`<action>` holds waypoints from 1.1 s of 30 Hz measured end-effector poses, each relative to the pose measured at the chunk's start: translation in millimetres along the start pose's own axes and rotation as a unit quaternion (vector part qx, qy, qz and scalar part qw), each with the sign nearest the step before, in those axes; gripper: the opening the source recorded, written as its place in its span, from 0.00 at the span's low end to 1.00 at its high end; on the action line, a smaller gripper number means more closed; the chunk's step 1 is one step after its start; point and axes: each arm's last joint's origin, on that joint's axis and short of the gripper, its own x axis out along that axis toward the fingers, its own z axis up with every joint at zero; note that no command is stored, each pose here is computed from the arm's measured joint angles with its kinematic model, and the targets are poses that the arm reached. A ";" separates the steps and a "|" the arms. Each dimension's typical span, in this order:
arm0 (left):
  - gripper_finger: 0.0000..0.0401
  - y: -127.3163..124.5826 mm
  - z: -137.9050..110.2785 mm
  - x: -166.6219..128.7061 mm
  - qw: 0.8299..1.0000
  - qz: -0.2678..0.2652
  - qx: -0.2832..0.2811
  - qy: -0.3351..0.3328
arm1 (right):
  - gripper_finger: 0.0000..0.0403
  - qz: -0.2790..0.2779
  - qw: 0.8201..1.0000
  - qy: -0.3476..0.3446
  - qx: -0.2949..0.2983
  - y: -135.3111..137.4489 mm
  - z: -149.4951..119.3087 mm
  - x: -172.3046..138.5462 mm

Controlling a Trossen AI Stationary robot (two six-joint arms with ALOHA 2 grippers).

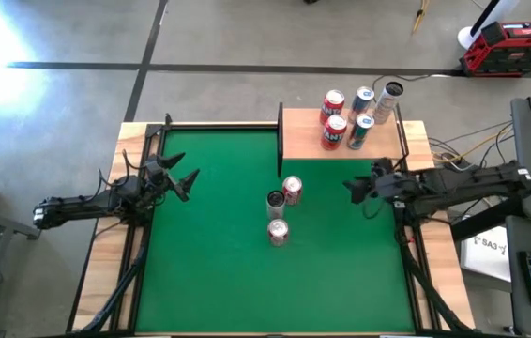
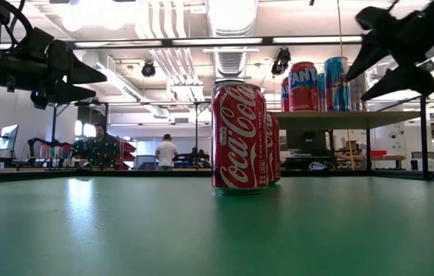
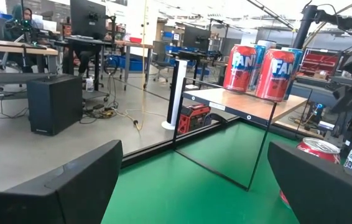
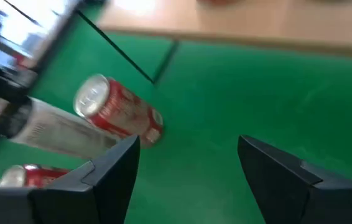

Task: Place canned beverage on shelf
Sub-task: Put the top red white soda can on the shelf

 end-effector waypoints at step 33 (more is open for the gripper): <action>0.96 -0.1 -0.7 0.2 1.000 0.000 0.003 0.004 | 0.66 -0.240 0.960 0.120 0.079 145.0 29.0 69.2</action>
